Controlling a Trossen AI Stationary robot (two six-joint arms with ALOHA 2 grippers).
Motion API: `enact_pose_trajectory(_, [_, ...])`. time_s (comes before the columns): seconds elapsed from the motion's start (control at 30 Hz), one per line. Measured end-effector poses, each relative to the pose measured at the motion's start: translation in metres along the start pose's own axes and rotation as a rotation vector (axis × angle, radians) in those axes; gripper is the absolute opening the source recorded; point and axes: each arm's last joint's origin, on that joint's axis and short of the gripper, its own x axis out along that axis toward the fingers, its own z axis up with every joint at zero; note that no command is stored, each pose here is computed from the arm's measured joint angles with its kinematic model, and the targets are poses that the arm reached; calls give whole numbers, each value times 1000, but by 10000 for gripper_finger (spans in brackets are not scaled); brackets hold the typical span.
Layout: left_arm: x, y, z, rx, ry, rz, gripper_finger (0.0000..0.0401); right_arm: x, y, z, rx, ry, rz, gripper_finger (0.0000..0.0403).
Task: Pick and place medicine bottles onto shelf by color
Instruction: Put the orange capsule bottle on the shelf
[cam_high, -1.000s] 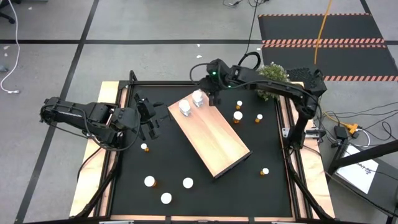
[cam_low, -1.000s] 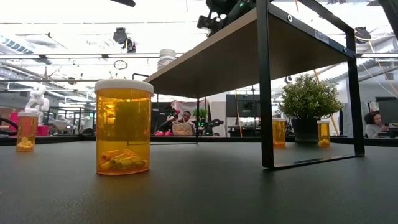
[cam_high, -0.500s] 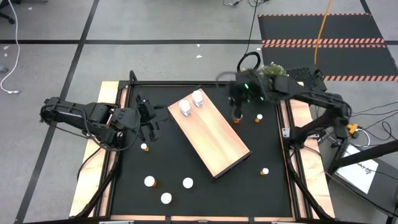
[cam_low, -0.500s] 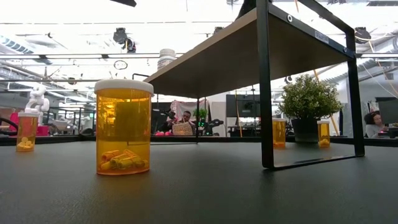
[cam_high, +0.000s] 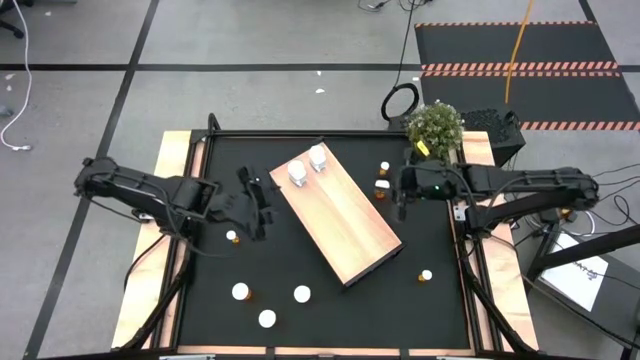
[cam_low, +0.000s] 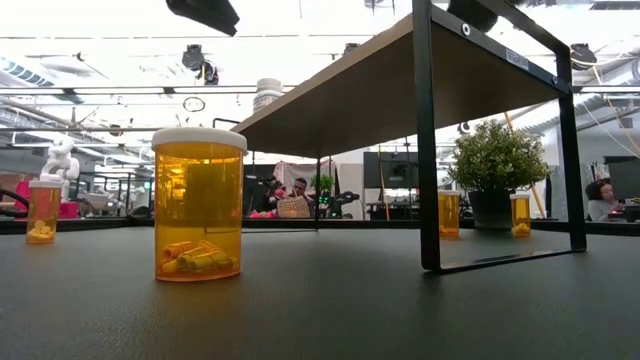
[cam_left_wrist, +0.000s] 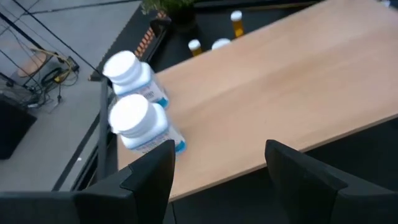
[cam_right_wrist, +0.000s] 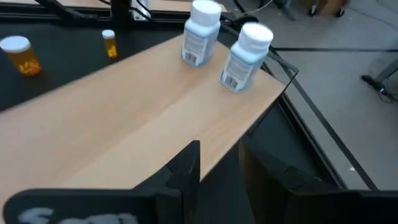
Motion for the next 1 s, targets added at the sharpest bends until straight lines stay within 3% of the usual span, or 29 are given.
enact_pose_trajectory(0.27, [10,-23,-9,-40,94,-65,248,-1,0,-31,-44,-27,-6,105])
enact_pose_trajectory(0.8, [-6,-66,-28,-93,166,-138,248,-12,-5,-31,-16,-47,-50,105])
enact_pose_trajectory(1.0, [-5,-99,-33,-80,140,-208,248,-12,-5,-31,-11,-52,-49,105])
